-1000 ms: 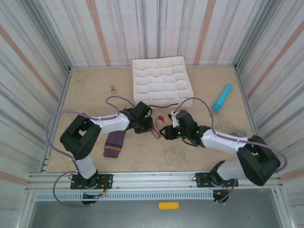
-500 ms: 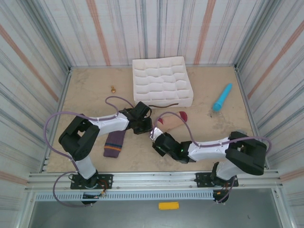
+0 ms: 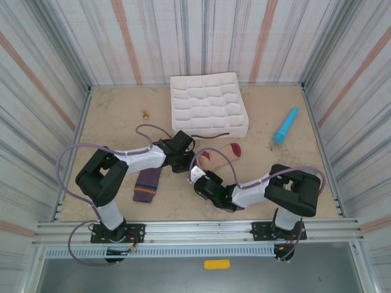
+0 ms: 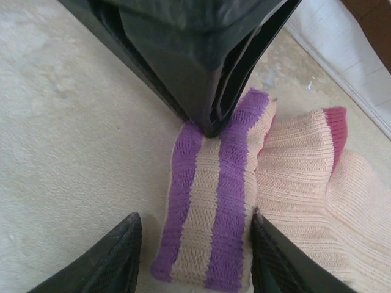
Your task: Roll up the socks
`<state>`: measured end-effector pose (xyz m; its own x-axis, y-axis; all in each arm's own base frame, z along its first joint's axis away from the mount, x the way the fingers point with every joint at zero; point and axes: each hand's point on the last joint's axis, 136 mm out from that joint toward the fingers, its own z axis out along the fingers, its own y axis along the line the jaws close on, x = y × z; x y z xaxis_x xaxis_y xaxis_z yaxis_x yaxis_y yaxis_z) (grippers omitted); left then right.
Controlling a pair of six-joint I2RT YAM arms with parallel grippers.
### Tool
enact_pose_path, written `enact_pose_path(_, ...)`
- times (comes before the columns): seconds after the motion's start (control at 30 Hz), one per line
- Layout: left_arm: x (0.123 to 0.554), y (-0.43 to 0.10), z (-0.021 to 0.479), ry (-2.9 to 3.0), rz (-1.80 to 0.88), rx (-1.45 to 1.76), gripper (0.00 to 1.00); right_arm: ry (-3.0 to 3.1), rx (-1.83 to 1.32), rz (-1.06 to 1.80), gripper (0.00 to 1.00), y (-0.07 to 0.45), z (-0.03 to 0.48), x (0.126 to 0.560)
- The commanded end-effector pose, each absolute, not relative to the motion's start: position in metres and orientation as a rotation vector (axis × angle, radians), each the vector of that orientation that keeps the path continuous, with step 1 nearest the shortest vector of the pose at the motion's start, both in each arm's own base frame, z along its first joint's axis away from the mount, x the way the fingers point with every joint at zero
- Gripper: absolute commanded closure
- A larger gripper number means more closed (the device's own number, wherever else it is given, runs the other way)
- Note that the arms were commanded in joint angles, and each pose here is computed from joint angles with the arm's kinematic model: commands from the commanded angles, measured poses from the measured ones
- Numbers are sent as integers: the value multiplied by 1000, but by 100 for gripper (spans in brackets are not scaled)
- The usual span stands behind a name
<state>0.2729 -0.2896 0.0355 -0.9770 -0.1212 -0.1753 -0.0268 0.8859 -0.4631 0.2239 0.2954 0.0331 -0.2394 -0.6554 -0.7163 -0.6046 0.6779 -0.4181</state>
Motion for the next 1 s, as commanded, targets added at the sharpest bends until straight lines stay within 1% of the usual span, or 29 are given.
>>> enact_pose_path(0.0,265,-284,30,2898,-688,-138,100,1918,-963,-101,56,297,33,232)
enact_pose_path(0.07,265,-285,30,2899,-688,-133,100,1924,-962,-99,60,296,32,233)
enact_pose_path(0.13,265,-284,30,2900,-685,-135,100,1934,-961,-79,62,296,31,233)
enact_pose_path(0.17,265,-285,30,2899,-690,-134,100,1937,-964,-70,65,297,31,233)
enact_pose_path(0.27,266,-286,31,2897,-700,-135,100,1957,-961,-53,83,297,28,234)
enact_pose_path(0.33,267,-285,32,2891,-707,-142,100,1984,-949,-32,93,295,25,234)
enact_pose_path(0.4,269,-284,34,2879,-714,-154,100,2029,-934,10,100,289,18,232)
enact_pose_path(0.43,269,-284,35,2870,-725,-158,100,2051,-924,28,100,286,15,232)
enact_pose_path(0.47,271,-283,37,2859,-738,-163,96,2075,-910,43,100,282,12,231)
enact_pose_path(0.5,272,-283,40,2847,-756,-170,89,2098,-897,59,100,279,9,231)
enact_pose_path(0.53,273,-283,42,2837,-772,-175,84,2121,-888,75,100,276,6,230)
enact_pose_path(0.6,274,-283,47,2822,-799,-187,74,2166,-859,121,100,274,4,229)
enact_pose_path(0.67,275,-282,51,2810,-820,-189,67,2217,-820,175,100,270,2,227)
enact_pose_path(0.83,277,-276,64,2766,-833,-195,58,2304,-707,296,100,252,-10,218)
enact_pose_path(0.97,280,-273,69,2744,-832,-194,57,2364,-606,434,100,243,-14,213)
